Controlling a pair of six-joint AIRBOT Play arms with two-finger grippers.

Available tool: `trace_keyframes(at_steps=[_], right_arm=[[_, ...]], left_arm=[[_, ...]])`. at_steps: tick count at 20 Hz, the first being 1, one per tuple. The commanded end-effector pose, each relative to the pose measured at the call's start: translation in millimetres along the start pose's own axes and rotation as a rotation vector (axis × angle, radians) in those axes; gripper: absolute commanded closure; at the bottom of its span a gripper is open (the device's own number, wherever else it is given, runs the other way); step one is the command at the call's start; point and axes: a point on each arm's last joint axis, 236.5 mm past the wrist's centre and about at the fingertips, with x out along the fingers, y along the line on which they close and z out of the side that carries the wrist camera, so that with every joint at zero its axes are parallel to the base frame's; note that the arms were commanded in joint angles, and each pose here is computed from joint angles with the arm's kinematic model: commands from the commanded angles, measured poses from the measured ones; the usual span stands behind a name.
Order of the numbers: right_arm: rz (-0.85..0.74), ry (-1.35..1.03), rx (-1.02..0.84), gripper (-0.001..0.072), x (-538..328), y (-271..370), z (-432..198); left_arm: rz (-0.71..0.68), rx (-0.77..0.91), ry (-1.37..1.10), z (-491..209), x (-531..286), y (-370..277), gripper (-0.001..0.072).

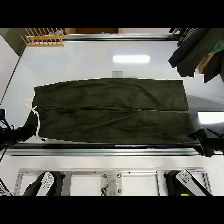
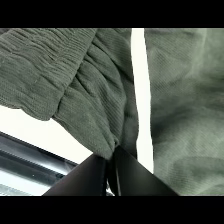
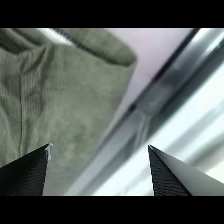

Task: Fold the clothes and pants, and hang the long-sleeved shirts on hangers.

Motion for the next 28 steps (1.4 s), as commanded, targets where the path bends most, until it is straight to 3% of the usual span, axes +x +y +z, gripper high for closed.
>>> trace_keyframes(at_steps=[1, 5, 6, 7, 9, 10, 15, 21, 28], right_arm=[[0.06, -0.022, -0.003, 0.0071, 19, 12, -3], [0.07, -0.011, -0.066, 0.0073, 33, 32, -8], [0.068, -0.009, -0.085, 0.0102, 34, 36, -9], [0.068, -0.005, -0.097, 0.0236, 35, 38, -11], [0.069, -0.002, -0.112, 0.0587, 35, 39, -12], [0.069, 0.0, -0.142, 0.0686, 33, 40, -13], [-0.036, -0.028, -0.331, 0.0687, -24, 46, 11], [-0.039, -0.165, -0.434, 0.0688, -89, 115, 60], [-0.03, -0.161, -0.528, 0.0688, -70, 210, 105]], left_arm=[[-0.004, -0.002, 0.007, -2, 0, -1, 0.0693], [-0.003, -0.002, 0.005, -1, 0, -1, 0.0693], [-0.003, -0.002, 0.004, -1, 0, -1, 0.0693], [-0.003, -0.002, 0.005, -1, 0, -1, 0.0693], [-0.004, -0.002, 0.006, -2, 0, -1, 0.0693], [-0.004, -0.001, 0.008, -2, -1, -1, 0.0693], [-0.029, 0.055, -0.007, 25, -32, -16, 0.0693], [-0.068, 0.169, -0.133, 91, -77, -69, 0.0694], [-0.124, 0.231, -0.129, 167, -54, -118, 0.0693]])
